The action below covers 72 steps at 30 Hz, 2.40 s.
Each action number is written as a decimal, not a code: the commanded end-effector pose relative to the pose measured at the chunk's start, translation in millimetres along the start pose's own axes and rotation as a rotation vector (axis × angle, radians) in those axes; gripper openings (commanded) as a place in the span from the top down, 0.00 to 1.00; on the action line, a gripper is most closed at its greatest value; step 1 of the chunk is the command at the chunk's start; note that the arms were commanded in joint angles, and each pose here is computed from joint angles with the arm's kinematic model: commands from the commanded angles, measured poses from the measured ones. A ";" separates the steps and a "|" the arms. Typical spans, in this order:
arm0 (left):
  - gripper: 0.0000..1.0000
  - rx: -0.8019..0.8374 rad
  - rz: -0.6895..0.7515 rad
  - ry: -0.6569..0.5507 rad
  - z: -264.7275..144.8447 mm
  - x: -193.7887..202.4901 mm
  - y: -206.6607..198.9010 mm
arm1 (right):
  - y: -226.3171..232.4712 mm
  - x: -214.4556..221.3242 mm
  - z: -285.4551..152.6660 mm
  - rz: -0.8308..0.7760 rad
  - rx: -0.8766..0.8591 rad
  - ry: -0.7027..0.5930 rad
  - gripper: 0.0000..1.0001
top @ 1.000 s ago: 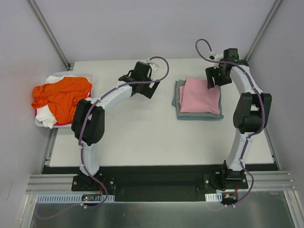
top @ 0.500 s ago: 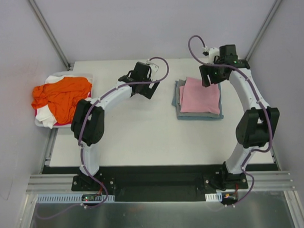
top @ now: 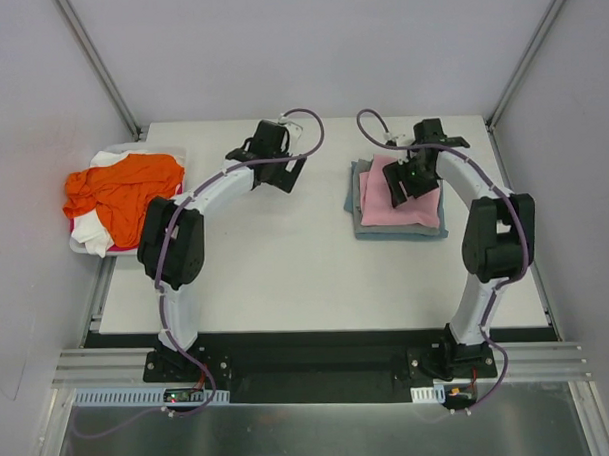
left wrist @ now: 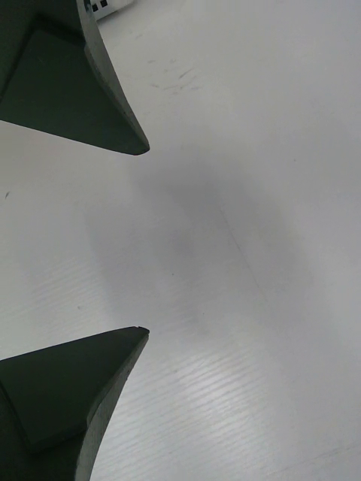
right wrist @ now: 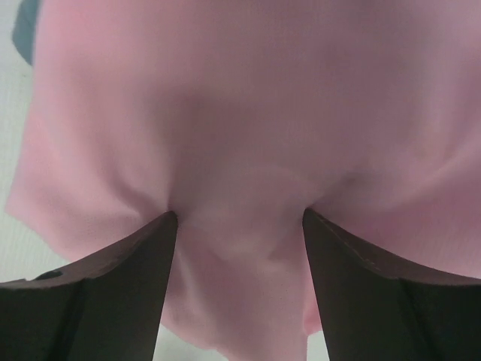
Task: Fold and stack the t-shirts
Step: Neatly place the folded tshirt to the corner
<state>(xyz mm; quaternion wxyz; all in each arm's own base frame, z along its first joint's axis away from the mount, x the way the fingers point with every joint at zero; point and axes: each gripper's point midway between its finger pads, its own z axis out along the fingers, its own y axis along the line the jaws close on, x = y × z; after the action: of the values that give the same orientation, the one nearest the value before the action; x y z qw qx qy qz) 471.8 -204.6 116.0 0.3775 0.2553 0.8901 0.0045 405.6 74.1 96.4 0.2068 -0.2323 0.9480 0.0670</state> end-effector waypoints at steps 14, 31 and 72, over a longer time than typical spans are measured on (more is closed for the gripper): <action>0.01 -0.030 -0.008 -0.067 -23.2 -14.2 17.6 | 10.9 -14.9 15.3 -0.024 -0.055 0.019 0.28; 0.01 -0.031 -0.015 -0.069 -24.9 -10.4 17.7 | 21.7 -49.9 -40.3 -0.107 0.044 -0.106 0.27; 0.01 -0.050 -0.025 -0.065 -31.0 1.9 26.9 | 14.6 -71.1 40.4 -0.145 -0.006 -0.012 0.25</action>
<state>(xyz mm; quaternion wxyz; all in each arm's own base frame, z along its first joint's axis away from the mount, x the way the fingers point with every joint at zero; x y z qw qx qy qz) 459.3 -179.9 114.8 0.3792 0.2482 0.8913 0.0134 472.5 116.9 73.3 0.2043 -0.2945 0.9326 0.0423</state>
